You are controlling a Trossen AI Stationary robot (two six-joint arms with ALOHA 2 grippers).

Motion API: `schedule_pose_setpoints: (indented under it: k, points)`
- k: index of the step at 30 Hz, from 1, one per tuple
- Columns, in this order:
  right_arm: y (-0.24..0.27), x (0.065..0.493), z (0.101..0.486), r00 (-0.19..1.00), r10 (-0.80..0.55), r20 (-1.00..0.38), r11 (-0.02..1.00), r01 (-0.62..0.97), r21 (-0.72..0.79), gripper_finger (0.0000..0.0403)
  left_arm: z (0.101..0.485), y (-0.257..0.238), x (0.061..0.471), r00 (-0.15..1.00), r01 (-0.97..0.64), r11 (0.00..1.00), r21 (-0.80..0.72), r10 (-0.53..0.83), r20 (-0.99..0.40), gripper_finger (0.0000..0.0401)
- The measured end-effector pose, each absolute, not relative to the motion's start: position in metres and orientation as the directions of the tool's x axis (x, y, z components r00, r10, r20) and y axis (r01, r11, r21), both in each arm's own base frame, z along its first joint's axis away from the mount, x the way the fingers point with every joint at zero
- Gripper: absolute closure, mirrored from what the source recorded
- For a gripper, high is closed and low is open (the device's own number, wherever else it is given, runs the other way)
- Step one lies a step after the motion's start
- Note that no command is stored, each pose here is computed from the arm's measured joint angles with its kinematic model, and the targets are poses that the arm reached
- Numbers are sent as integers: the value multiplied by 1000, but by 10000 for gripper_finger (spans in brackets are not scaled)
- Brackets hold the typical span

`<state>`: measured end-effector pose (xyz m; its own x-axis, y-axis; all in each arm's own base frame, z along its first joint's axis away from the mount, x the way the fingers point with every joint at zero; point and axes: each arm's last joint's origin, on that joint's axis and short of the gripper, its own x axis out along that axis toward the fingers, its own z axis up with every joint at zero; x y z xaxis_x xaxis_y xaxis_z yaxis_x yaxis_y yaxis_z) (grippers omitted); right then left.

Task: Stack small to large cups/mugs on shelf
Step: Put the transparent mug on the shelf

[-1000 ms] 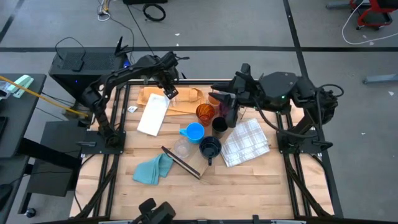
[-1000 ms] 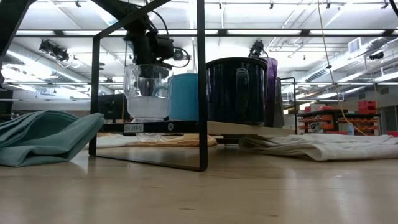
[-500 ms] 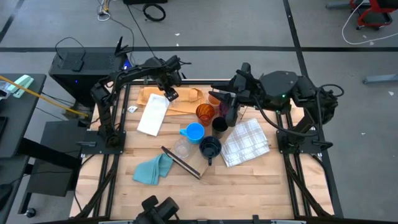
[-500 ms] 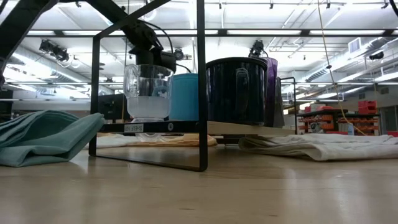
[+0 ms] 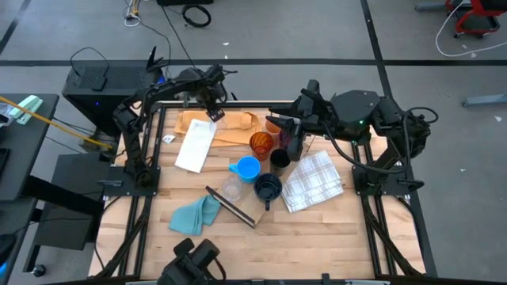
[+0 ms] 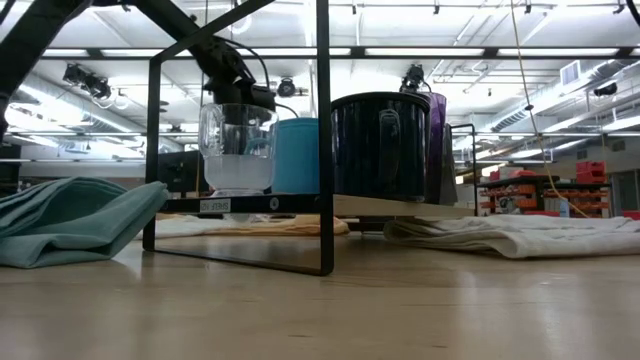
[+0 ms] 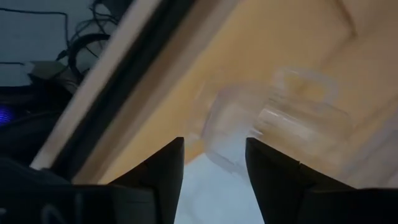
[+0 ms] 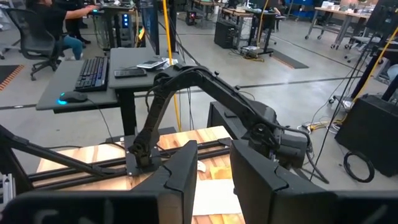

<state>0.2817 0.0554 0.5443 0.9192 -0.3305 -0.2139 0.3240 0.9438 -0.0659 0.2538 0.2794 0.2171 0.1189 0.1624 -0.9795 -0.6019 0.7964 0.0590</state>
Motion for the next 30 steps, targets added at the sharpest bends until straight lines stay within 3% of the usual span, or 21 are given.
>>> schedule_pose_setpoints:
  k: [15,30]
  points:
    - [55,282,544,919,-331,-214,944,325,-63,300,218,305,233,122,-681,726,94,240,-963,229]
    - [53,282,544,916,-337,-219,941,330,-69,300,219,286,261,252,-526,850,18,176,-951,223]
